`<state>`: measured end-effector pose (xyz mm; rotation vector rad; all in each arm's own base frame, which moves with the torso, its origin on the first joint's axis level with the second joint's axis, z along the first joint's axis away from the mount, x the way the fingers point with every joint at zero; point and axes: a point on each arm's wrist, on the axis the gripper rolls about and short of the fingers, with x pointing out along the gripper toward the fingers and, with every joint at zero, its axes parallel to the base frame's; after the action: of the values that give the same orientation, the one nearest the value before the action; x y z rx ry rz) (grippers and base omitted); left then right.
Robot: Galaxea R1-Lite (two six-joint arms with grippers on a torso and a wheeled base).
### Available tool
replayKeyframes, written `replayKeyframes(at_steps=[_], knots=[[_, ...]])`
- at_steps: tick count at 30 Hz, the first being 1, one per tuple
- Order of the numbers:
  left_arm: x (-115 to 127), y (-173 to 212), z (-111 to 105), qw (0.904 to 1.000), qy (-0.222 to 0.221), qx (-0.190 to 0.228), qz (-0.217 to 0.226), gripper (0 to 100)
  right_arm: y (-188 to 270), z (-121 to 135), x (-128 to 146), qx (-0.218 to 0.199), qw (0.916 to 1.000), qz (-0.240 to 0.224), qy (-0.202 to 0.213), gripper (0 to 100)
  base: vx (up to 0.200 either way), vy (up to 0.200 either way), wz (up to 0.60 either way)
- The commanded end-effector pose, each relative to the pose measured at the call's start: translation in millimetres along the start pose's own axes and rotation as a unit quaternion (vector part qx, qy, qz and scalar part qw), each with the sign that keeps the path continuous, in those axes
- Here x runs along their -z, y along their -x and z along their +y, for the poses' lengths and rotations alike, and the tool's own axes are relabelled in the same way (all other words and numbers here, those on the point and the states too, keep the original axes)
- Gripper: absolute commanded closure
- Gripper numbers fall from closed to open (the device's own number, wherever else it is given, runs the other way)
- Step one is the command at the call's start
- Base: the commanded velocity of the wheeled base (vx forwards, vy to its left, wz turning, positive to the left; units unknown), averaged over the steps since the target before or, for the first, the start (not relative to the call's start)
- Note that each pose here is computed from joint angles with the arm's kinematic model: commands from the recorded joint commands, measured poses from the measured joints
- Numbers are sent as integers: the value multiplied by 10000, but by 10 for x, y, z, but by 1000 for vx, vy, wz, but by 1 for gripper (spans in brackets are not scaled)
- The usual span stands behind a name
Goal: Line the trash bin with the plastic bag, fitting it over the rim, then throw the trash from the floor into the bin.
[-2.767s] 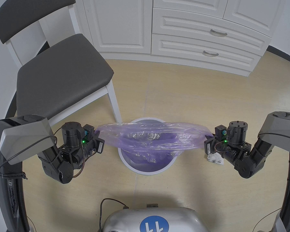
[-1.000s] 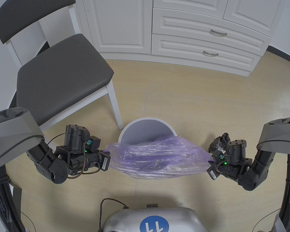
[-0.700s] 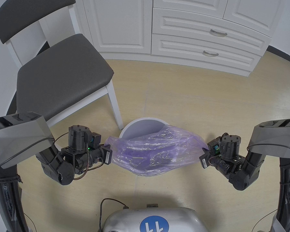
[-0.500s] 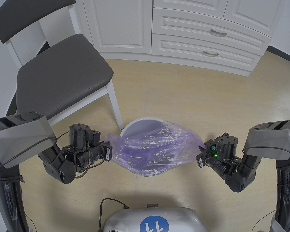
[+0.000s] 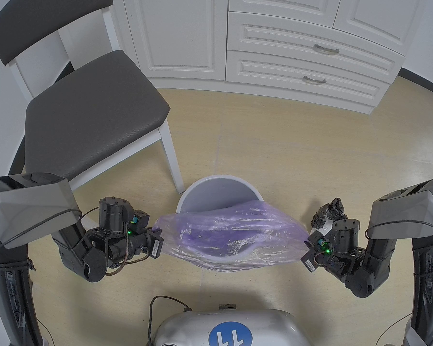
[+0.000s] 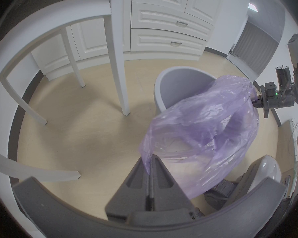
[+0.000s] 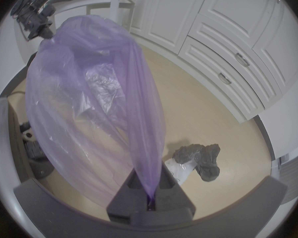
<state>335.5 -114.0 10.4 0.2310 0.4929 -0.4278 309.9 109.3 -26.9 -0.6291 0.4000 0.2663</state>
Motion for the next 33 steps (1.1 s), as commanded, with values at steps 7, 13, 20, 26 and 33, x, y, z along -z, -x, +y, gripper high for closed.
replayKeyframes(at_steps=[7, 13, 20, 26, 33], knots=[[75, -38, 86, 9999, 52, -49, 99, 100, 53, 89, 105, -189, 9994, 202, 191, 100, 0, 0, 0], [-179, -176, 108, 9963, 675, -167, -514, 100, -13, 33, -17, 129, 9996, -230, 51, 100, 0, 0, 0], [-373, -178, 91, 9898, 1109, -146, -886, 100, 48, -208, -165, 562, 9966, -596, -109, 100, 0, 0, 0], [-522, -65, -95, 9855, 1197, 87, -1202, 100, 139, -425, -211, 815, 9945, -630, -212, 100, 0, 0, 0], [-327, -276, -116, 9886, 1217, 56, -881, 100, 57, -330, -76, 611, 9976, -286, -128, 100, 0, 0, 0]])
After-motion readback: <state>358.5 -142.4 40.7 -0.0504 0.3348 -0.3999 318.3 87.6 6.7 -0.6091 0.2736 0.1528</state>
